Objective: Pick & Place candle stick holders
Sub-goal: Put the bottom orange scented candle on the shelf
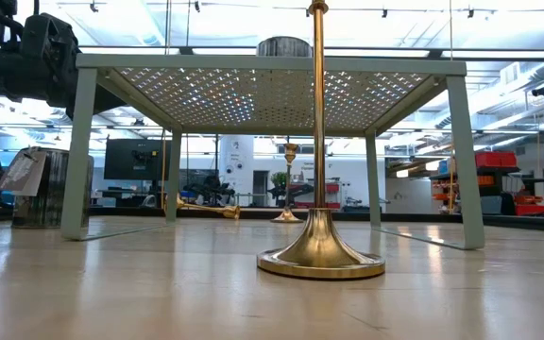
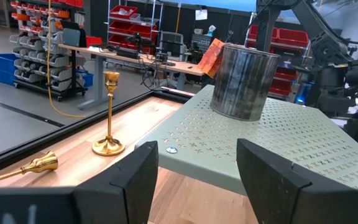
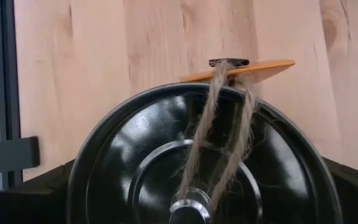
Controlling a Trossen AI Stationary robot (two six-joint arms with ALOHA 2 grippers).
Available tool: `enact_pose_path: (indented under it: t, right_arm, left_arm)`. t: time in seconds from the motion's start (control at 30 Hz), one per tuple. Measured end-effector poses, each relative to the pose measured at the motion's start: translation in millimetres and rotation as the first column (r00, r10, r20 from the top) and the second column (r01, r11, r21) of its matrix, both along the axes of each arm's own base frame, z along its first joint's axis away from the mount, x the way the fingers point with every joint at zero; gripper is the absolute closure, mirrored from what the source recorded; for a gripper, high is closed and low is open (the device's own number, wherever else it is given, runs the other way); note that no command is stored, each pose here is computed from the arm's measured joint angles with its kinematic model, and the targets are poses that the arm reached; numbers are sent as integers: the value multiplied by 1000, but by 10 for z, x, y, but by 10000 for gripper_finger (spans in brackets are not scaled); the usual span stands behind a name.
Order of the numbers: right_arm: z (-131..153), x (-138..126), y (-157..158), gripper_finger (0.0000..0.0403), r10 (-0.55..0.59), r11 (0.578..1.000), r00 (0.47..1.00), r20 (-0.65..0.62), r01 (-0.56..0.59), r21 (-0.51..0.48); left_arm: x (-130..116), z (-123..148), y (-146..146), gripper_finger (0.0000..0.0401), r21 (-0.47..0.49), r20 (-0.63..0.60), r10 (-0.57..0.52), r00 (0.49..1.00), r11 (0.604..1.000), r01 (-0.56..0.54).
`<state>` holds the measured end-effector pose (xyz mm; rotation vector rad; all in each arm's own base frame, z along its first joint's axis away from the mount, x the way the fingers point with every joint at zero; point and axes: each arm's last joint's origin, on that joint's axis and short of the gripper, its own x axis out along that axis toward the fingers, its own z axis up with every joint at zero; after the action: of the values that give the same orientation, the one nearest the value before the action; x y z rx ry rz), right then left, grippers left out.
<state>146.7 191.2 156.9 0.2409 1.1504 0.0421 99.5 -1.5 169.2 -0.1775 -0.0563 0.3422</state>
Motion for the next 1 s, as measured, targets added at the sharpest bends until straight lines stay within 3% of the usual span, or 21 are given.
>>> enact_pose_path:
  t: [0.53, 0.67, 1.0]
  right_arm:
    - [59, 73, 101, 3, 0, 993, 996, 85, -9, 114]
    - [55, 72, 89, 3, 63, 996, 991, 114, -69, 52]
    - [58, 73, 91, 3, 66, 996, 991, 115, -72, 54]
  left_arm:
    - [0, 0, 0, 183, 0, 0, 0, 1000, 1000, 0]
    - [0, -1, 0, 183, 0, 0, 0, 1000, 1000, 0]
    - [0, 0, 0, 183, 0, 0, 0, 1000, 1000, 0]
